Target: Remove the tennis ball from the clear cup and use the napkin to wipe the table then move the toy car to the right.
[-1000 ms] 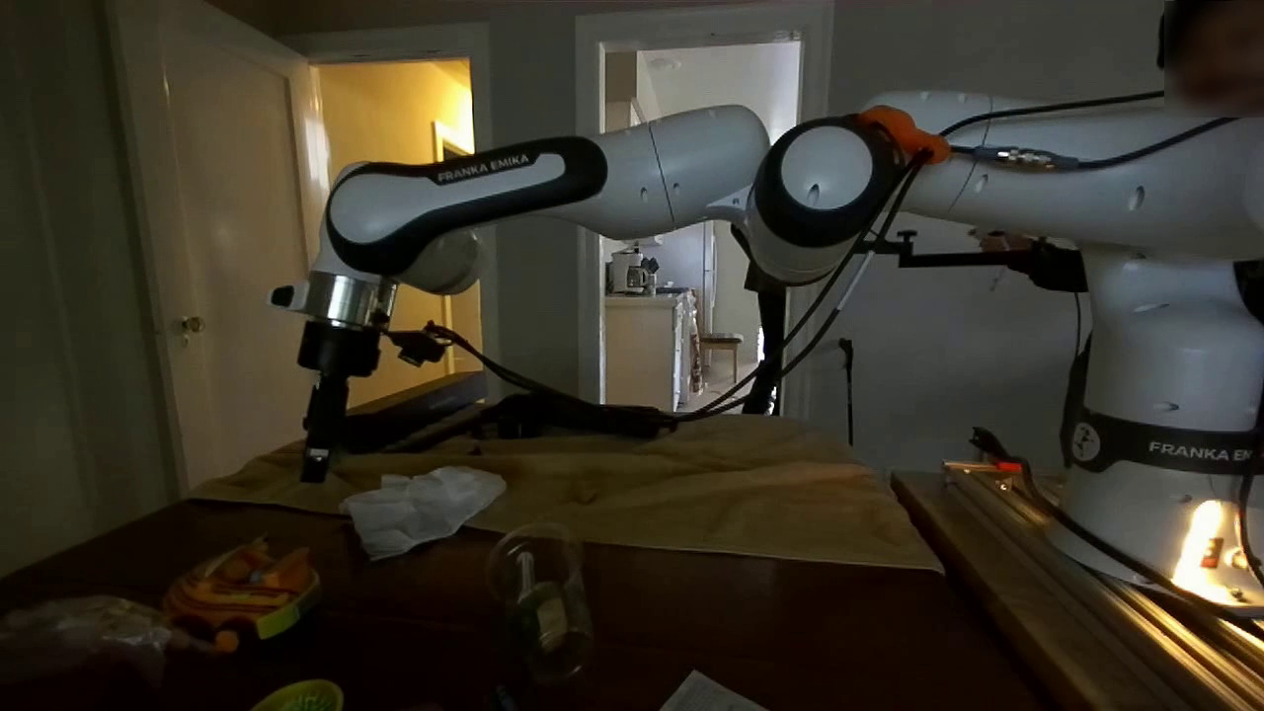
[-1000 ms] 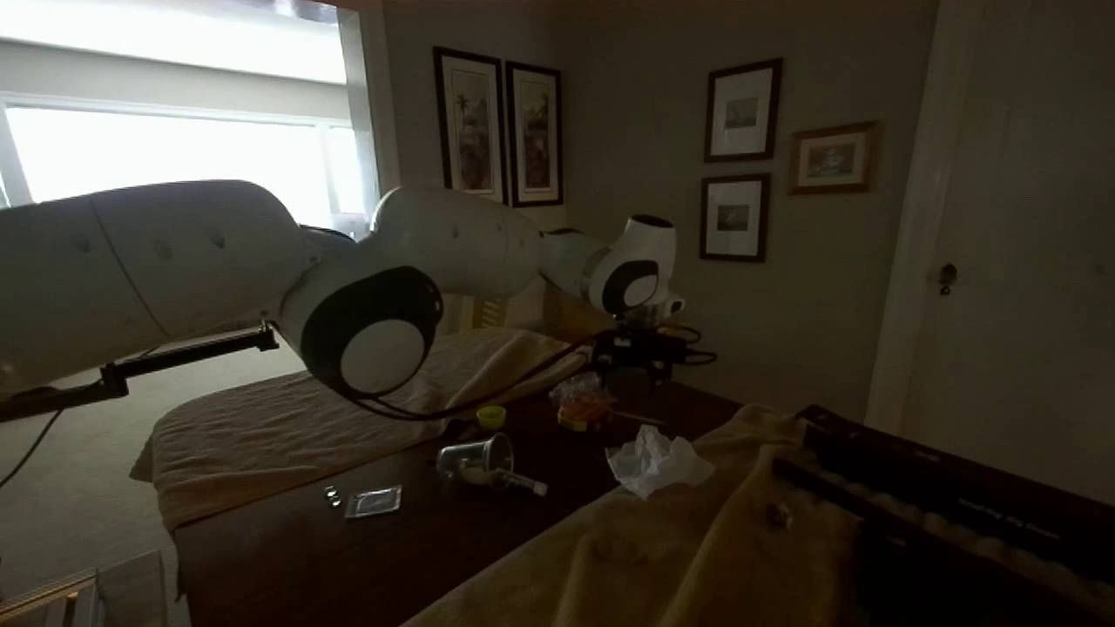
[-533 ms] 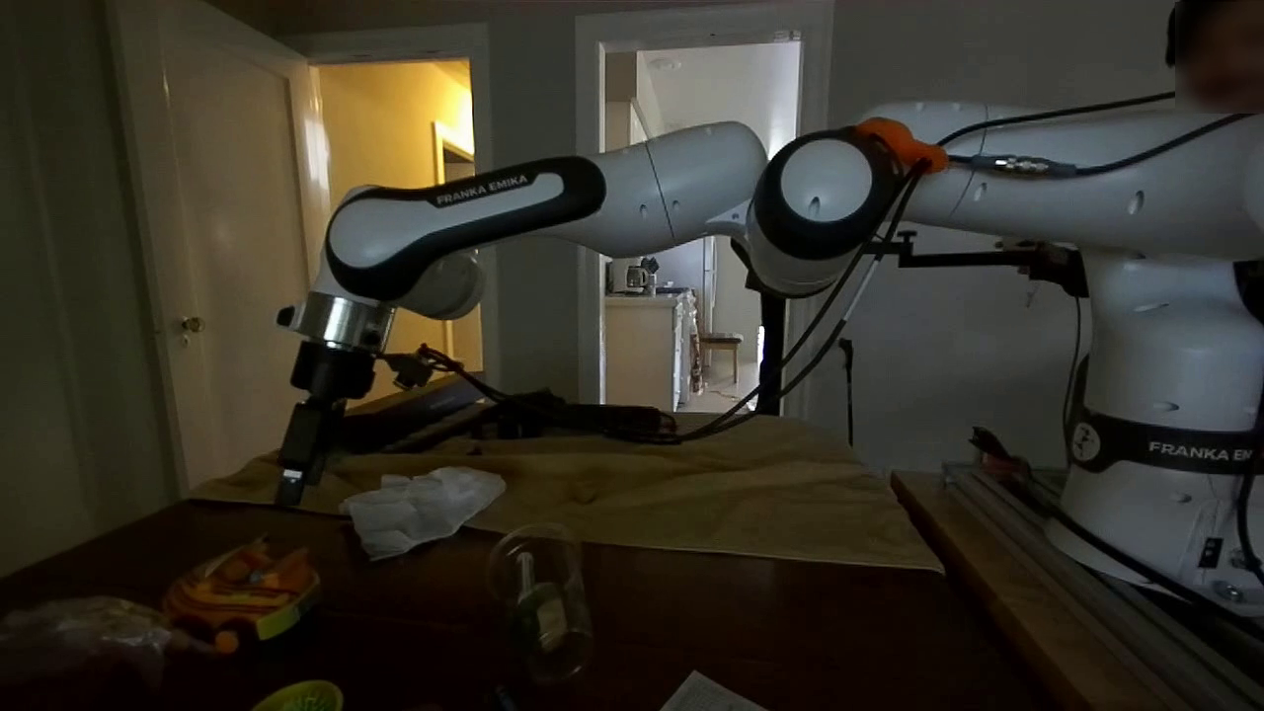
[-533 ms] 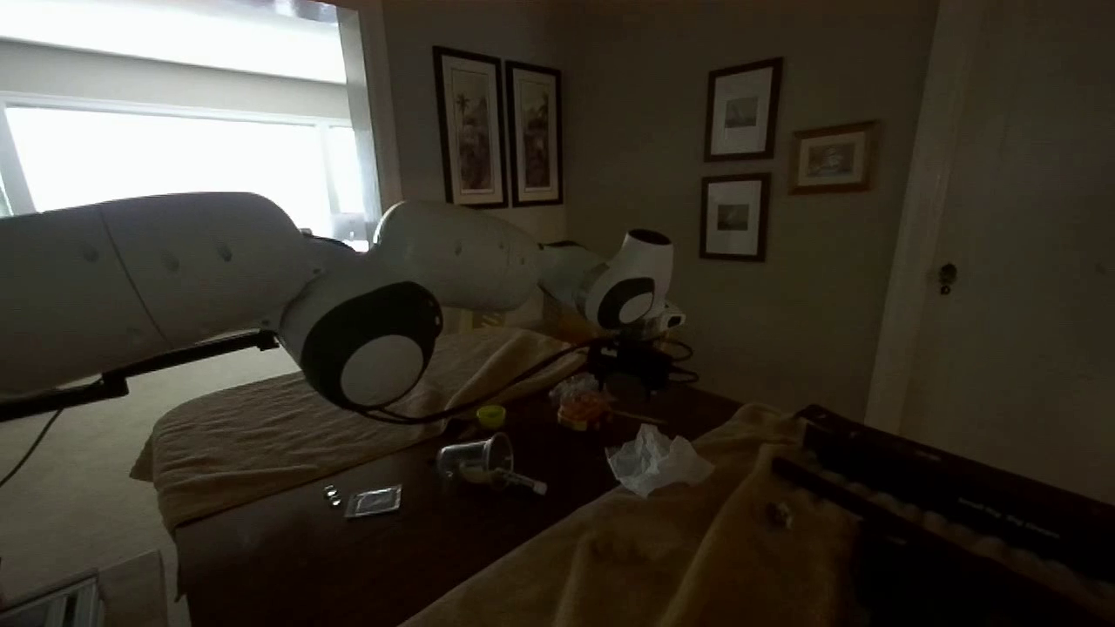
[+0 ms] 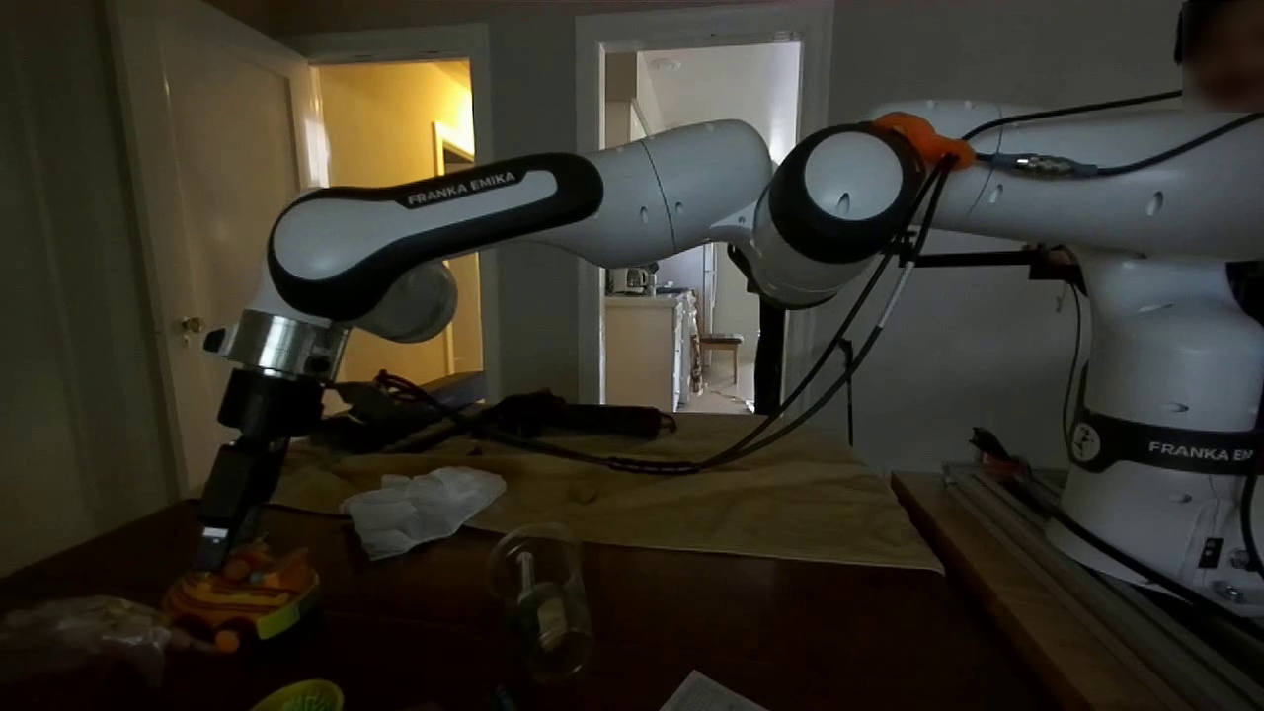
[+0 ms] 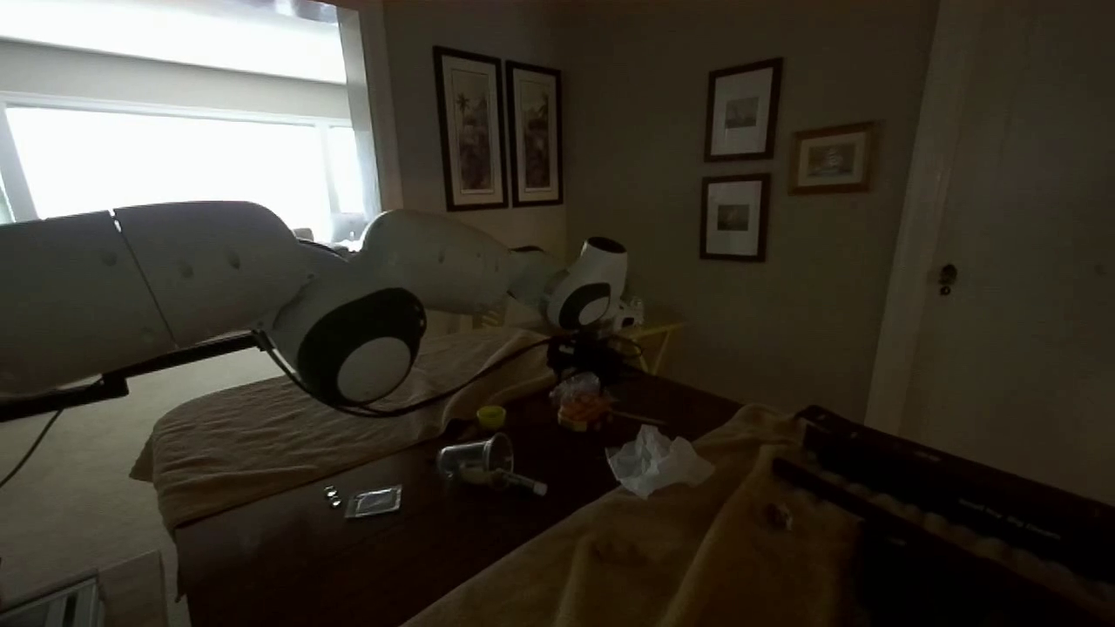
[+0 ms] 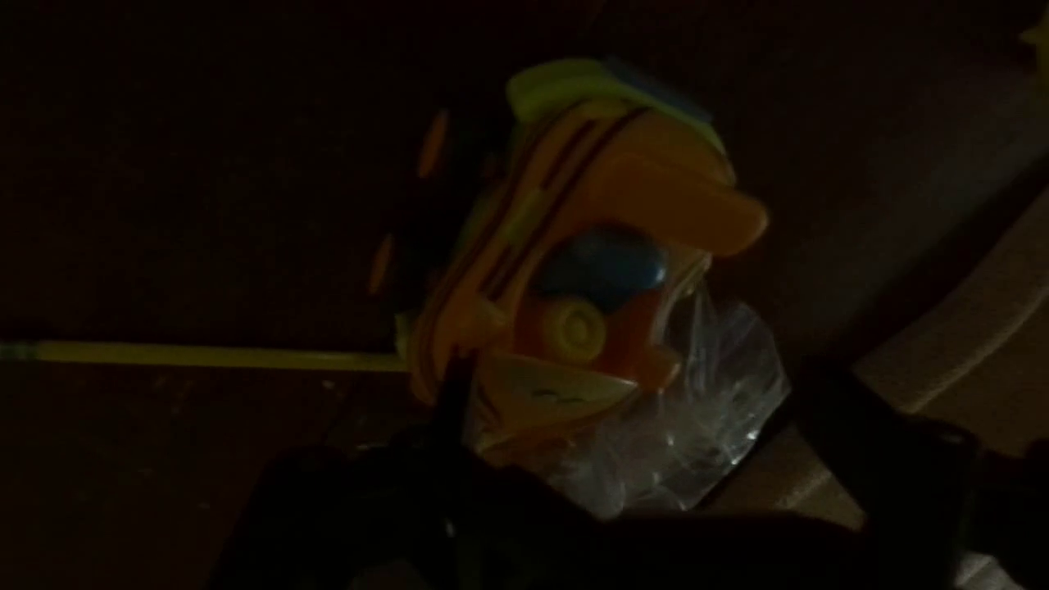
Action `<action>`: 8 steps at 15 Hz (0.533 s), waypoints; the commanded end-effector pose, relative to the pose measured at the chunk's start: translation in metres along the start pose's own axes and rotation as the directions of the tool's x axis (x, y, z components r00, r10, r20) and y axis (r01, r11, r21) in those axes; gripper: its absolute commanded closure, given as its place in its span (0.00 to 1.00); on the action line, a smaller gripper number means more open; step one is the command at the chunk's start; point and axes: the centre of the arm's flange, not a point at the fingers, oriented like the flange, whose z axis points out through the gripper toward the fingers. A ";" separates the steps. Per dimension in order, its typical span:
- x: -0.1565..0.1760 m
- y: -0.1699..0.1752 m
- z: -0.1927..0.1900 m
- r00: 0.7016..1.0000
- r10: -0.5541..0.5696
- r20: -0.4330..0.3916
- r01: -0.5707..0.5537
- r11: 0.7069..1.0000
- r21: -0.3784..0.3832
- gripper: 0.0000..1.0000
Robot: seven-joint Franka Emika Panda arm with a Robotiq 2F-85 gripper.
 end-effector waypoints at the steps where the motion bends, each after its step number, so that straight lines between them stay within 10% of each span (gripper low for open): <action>1: 0.037 0.001 0.018 1.000 -0.014 0.010 0.014 0.999 0.033 0.00; 8: 0.033 0.009 0.011 0.997 0.044 0.063 -0.037 0.994 -0.103 0.00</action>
